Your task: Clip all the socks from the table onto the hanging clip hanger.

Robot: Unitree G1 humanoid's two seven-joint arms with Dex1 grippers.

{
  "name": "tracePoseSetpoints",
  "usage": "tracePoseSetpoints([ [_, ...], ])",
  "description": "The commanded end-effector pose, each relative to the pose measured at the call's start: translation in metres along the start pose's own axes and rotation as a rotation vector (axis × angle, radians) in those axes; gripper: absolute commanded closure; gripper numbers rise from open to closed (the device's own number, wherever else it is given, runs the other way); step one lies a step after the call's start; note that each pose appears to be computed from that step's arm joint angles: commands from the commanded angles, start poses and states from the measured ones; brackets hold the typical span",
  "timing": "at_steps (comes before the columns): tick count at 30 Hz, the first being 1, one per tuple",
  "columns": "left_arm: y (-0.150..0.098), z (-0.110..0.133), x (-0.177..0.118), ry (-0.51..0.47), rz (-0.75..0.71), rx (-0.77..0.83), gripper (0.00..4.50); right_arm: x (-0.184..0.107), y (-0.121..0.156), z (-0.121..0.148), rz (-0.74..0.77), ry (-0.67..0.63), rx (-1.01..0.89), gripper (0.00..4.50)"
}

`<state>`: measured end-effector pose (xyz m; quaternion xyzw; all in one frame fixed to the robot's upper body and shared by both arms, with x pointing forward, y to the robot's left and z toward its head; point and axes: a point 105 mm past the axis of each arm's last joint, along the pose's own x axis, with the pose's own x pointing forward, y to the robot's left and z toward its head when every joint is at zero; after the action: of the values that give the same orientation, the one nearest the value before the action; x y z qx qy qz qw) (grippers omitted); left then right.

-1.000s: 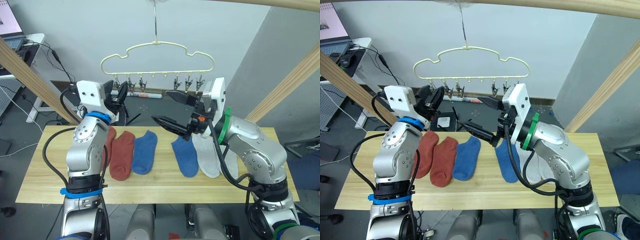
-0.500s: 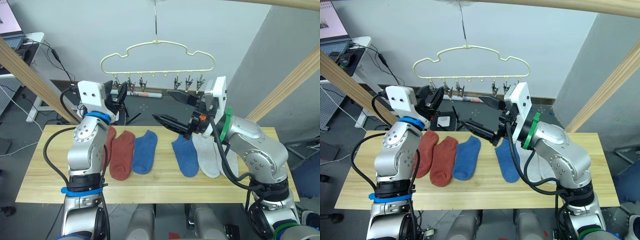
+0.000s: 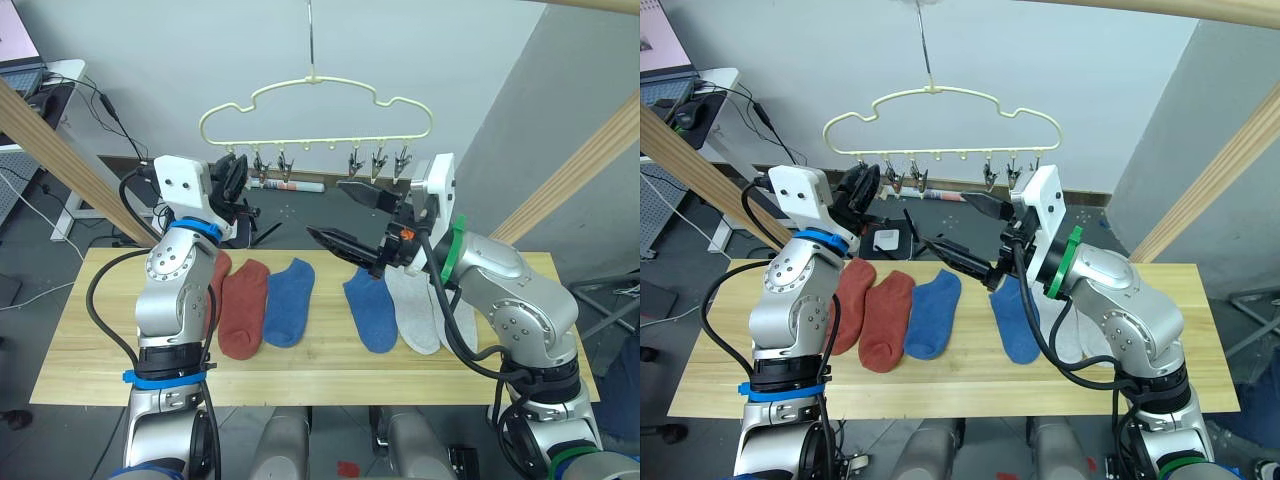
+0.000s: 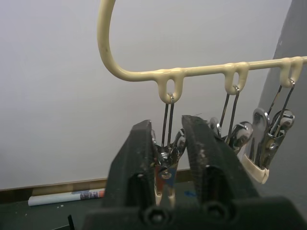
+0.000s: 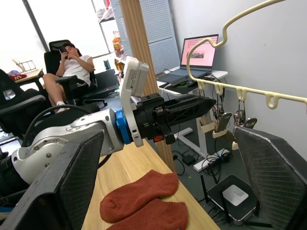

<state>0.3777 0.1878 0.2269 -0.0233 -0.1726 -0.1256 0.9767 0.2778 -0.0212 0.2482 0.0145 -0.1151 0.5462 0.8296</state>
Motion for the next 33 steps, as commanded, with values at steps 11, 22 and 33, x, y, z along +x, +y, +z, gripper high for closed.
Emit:
tracePoseSetpoints([
  [11, 0.001, 0.019, -0.003, -0.026, -0.030, 0.066, 4.49, -0.080, -0.049, -0.099, -0.512, 0.373, -0.079, 0.00],
  [22, -0.001, 0.013, -0.006, 0.001, -0.035, 0.054, 4.49, -0.174, -0.091, -0.167, -1.041, 0.598, 0.007, 0.00],
  [33, -0.004, 0.012, -0.009, 0.006, -0.044, 0.048, 4.49, -0.193, -0.096, -0.192, -1.135, 0.666, 0.107, 0.00],
])
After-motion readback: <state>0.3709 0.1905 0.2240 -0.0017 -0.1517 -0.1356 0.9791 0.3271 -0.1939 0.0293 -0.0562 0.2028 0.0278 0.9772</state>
